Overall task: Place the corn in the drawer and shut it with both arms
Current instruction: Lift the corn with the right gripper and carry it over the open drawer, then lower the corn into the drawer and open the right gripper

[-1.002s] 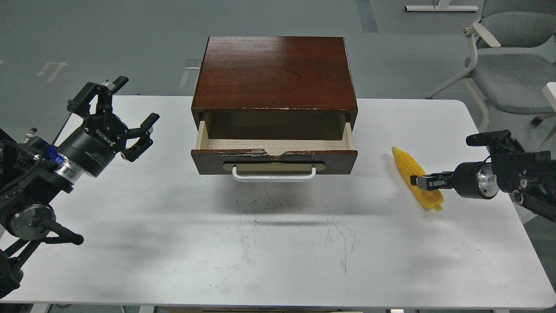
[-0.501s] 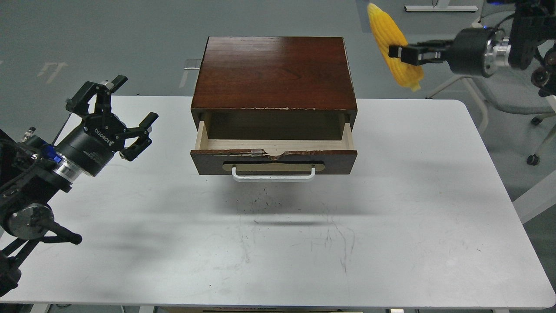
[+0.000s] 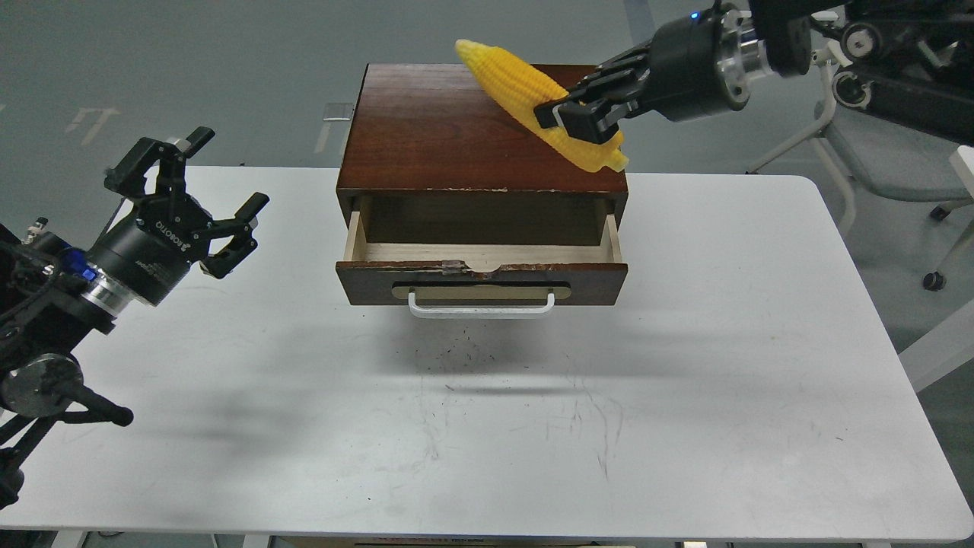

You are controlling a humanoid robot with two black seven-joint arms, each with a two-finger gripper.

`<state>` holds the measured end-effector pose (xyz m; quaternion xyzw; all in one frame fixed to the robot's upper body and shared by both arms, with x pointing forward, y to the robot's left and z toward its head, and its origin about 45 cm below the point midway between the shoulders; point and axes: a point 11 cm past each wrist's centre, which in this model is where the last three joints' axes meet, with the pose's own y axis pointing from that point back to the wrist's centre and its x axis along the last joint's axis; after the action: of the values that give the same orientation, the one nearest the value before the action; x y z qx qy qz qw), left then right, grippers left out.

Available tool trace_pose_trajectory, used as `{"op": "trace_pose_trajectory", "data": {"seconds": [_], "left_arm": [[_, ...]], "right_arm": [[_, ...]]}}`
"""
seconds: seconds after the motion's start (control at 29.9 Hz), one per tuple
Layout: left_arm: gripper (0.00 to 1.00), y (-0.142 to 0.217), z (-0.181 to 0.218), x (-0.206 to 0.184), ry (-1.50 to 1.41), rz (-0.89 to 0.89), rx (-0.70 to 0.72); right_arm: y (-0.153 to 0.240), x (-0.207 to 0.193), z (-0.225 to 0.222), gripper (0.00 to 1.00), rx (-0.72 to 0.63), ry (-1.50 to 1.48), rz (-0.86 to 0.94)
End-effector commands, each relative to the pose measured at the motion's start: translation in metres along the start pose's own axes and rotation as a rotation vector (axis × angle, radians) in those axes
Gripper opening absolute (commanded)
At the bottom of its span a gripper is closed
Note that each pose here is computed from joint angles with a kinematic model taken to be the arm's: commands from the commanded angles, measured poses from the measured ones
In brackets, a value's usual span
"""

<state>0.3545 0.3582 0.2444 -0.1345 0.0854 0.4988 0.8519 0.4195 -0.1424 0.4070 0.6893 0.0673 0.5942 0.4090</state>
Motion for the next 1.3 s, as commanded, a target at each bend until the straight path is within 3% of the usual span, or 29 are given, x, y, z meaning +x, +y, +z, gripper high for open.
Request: {"op": "trace_pose_trajectory", "data": {"seconds": [0.0,0.5,0.77,0.94,1.1,1.14,1.27], "left_arm": [[1.00,0.001,0.002,0.001,-0.006,-0.001,0.000],[1.00,0.000,0.004,-0.001,-0.008,-0.006,-0.002],[1.00,0.001,0.004,0.000,-0.007,-0.004,-0.003],[1.00,0.001,0.004,0.000,-0.009,-0.003,-0.003],[1.00,0.001,0.004,0.000,-0.009,-0.003,-0.003],[1.00,0.001,0.004,0.000,-0.009,-0.003,-0.003],[1.00,0.001,0.004,0.000,-0.009,-0.003,-0.003]], "right_arm": [[-0.013,-0.005,-0.007,0.19,-0.003,0.130,-0.077],[-0.069,-0.044,-0.019,0.22,0.041,0.293,-0.198],[-0.082,-0.048,-0.024,0.41,0.060,0.297,-0.199],[-0.085,-0.050,-0.027,0.63,0.070,0.301,-0.198],[-0.084,-0.049,-0.026,0.74,0.068,0.299,-0.192],[-0.084,-0.048,-0.026,0.80,0.068,0.296,-0.189],[-0.082,-0.046,-0.027,0.85,0.070,0.286,-0.177]]}}
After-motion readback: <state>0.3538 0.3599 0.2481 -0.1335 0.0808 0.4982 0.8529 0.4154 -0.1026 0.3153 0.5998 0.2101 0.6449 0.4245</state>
